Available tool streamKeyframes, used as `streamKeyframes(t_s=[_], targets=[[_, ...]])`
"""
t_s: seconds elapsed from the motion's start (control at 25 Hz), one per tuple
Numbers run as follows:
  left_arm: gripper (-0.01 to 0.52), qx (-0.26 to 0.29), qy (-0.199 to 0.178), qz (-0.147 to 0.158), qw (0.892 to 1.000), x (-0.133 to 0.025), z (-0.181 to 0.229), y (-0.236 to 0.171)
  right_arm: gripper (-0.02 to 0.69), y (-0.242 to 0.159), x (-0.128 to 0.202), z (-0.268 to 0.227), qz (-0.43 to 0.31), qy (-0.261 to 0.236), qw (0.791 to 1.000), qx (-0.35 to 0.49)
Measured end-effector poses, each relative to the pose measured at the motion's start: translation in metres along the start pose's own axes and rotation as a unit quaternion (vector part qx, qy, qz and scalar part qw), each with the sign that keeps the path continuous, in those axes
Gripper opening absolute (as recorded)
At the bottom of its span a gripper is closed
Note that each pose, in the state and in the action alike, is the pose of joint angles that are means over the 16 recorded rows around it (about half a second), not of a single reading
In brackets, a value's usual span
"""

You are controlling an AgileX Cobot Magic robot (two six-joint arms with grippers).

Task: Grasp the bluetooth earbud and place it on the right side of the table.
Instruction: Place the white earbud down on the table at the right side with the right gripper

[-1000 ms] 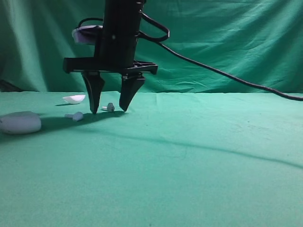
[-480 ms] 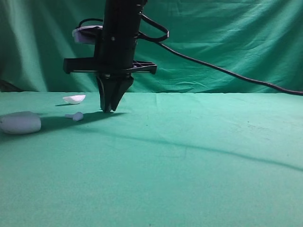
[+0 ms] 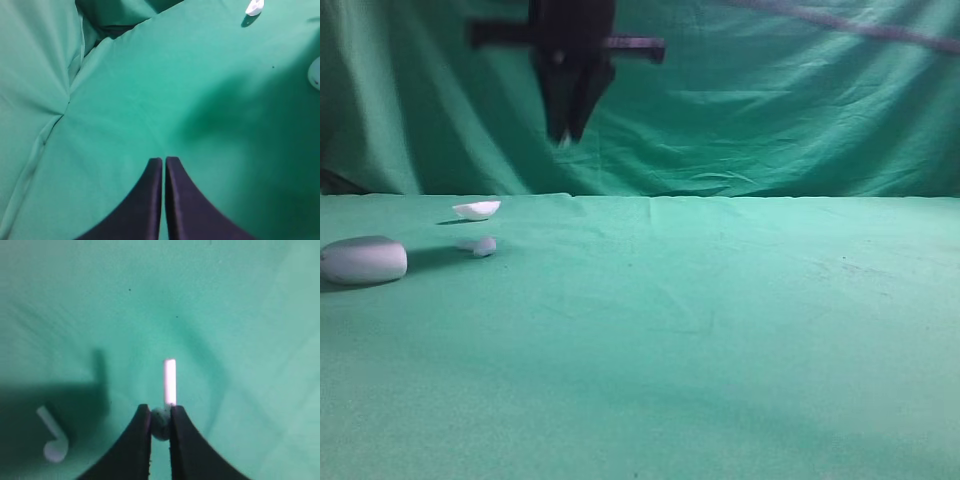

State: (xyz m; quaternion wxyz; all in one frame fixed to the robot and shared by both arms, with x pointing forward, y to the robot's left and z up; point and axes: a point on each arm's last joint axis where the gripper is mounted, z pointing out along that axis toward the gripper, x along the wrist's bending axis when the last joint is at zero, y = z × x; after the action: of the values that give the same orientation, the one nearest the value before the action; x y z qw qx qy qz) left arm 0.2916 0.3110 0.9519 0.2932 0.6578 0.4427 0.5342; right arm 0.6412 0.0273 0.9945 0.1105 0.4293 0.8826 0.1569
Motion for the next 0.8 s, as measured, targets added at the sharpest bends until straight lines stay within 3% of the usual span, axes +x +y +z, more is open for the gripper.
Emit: streamKeyframes(t_s=[0.4,0.6,0.8], targets=[[0.000,0.000,0.000,0.000,1.000,0.000,0.000,0.000,0.086,-0.019,-0.066,-0.108,0.059,-0.062,0.996,-0.030],[0.000,0.000,0.000,0.000,1.000,0.000,0.000,0.000,0.086,-0.067,-0.107,-0.137,0.109,-0.090,0.990,-0.014],[0.000,0.000,0.000,0.000,1.000,0.000,0.000,0.000,0.086,-0.131,-0.132,-0.127,0.158,-0.100,0.982,0.023]])
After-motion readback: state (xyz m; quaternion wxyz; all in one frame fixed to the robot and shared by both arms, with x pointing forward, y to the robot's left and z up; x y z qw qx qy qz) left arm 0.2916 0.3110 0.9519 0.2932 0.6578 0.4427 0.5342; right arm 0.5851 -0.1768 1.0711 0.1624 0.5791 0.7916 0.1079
